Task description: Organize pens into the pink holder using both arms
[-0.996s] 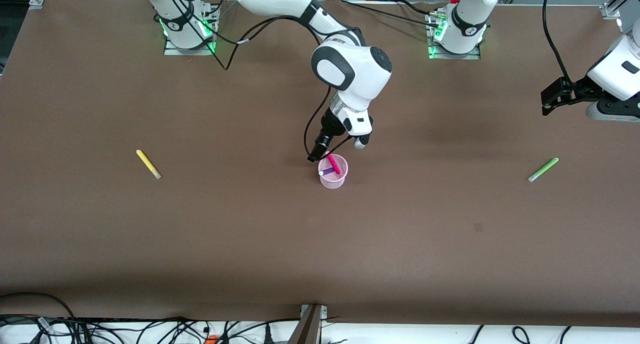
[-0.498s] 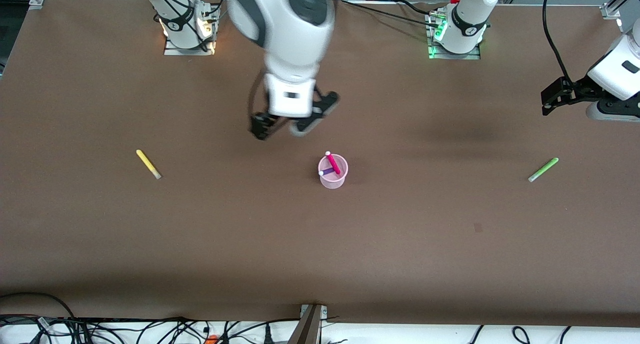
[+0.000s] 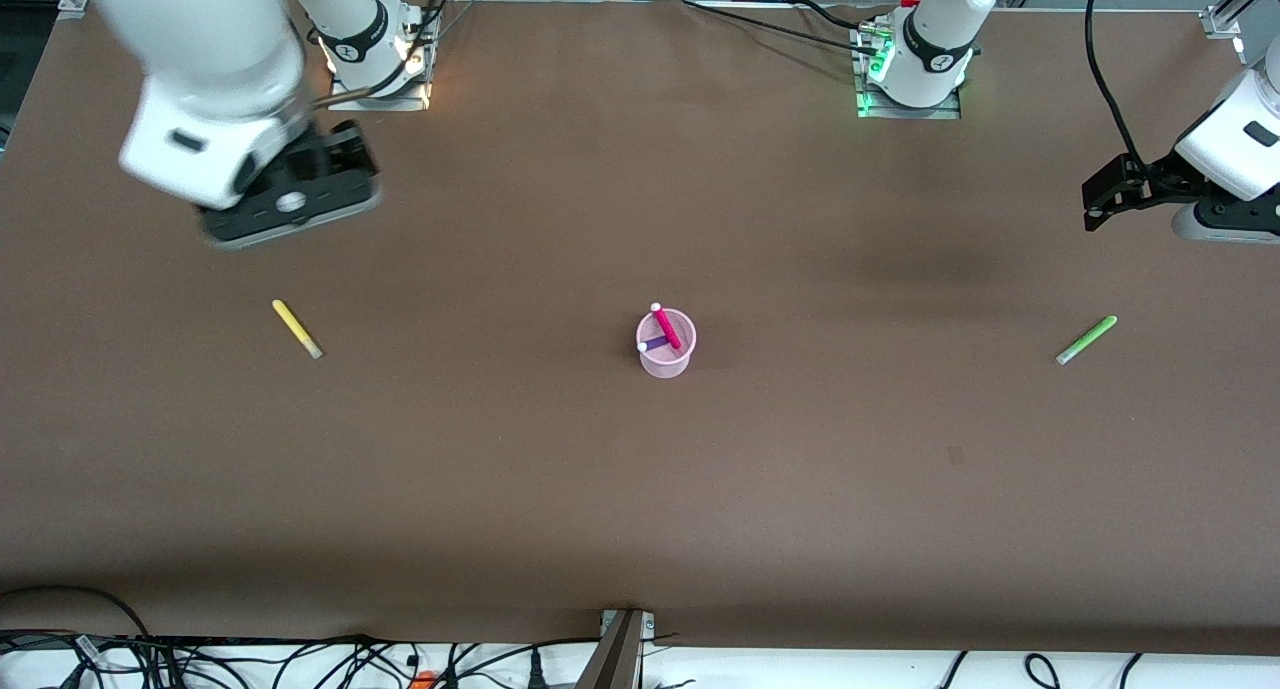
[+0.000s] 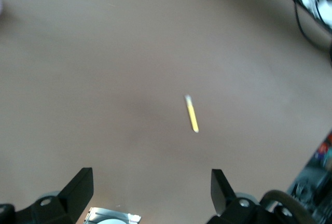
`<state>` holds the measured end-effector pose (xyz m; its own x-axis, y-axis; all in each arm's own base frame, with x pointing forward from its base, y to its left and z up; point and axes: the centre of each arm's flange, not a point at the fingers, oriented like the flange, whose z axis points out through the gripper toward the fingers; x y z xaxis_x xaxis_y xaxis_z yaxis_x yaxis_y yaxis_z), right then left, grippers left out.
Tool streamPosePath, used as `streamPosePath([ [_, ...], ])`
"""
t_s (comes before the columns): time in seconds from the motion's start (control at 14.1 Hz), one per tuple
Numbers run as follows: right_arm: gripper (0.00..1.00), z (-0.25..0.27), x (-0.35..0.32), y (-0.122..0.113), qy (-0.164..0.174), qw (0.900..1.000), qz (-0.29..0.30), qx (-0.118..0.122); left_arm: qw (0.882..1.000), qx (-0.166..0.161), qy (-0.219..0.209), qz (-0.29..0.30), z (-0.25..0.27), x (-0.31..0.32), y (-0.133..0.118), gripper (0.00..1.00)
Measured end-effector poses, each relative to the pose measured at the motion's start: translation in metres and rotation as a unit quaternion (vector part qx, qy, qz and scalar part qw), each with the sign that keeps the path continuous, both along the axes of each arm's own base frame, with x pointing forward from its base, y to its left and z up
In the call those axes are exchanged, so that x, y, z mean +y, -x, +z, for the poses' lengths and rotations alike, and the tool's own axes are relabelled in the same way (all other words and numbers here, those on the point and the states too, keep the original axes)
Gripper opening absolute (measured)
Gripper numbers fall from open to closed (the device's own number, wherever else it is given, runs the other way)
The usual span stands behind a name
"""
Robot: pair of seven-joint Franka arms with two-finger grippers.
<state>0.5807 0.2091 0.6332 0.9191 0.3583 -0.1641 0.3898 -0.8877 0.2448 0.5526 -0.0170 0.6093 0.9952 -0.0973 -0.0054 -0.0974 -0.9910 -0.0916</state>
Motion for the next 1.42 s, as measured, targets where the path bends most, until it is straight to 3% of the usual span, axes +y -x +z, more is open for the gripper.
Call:
streamPosePath([
  [0.28,1.0,-0.017,-0.105,-0.021,-0.037,0.993,-0.109,0.027,1.0,0.0,0.0,0.0,0.0,0.0,0.0,1.0],
  [0.64,1.0,-0.069,-0.173,-0.03,-0.089,0.978,-0.177,0.069,1.0,0.0,0.0,0.0,0.0,0.0,0.0,1.0],
  [1.14,1.0,-0.111,-0.2,-0.032,-0.099,0.973,-0.197,0.066,1.0,0.0,0.0,0.0,0.0,0.0,0.0,1.0],
  [1.42,1.0,-0.133,-0.218,-0.02,-0.119,0.969,-0.207,0.068,1.0,0.0,0.0,0.0,0.0,0.0,0.0,1.0],
])
